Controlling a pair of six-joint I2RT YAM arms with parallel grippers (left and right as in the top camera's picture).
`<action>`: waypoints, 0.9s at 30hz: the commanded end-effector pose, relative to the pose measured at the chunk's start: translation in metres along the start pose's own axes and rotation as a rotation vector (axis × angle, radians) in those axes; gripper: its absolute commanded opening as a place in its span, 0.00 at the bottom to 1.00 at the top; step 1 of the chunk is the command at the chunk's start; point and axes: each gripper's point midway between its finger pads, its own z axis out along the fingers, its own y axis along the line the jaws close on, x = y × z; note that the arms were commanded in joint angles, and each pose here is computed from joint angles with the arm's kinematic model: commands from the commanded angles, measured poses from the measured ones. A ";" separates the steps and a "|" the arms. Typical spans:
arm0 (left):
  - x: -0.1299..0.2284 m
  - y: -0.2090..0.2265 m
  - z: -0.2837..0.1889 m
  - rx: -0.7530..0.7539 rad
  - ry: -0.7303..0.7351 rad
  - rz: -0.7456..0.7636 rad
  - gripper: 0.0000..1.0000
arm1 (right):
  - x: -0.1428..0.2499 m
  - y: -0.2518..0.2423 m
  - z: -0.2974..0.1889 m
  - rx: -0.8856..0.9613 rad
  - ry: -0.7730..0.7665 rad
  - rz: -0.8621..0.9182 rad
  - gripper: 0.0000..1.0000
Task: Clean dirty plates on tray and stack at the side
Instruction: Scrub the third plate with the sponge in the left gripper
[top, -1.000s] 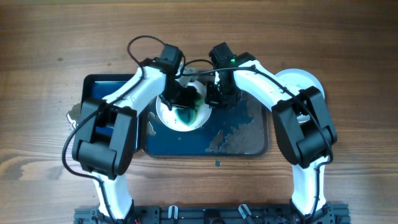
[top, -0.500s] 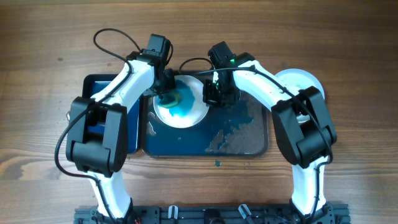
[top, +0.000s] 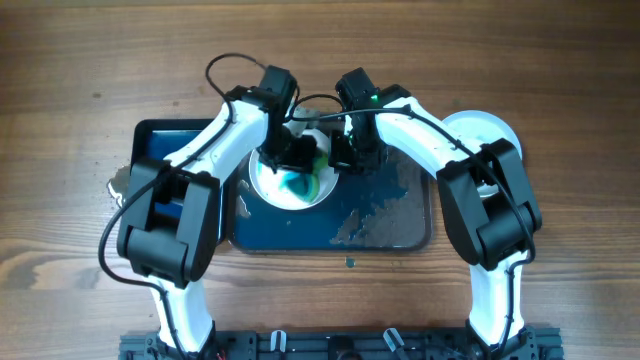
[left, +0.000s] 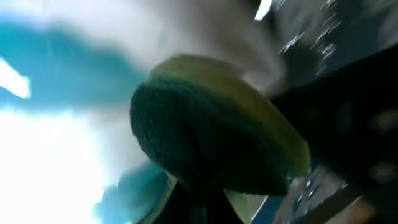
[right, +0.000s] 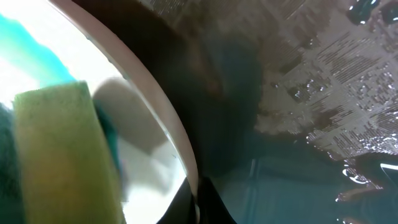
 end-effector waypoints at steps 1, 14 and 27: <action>-0.024 -0.007 -0.001 0.050 -0.091 0.057 0.04 | -0.001 -0.001 -0.002 0.001 -0.008 0.010 0.04; -0.022 0.115 -0.040 -0.645 -0.228 -0.370 0.04 | -0.001 -0.001 -0.002 0.001 -0.009 0.008 0.04; 0.022 -0.019 -0.002 0.116 0.109 -0.284 0.04 | -0.004 0.001 -0.002 -0.012 -0.019 0.003 0.04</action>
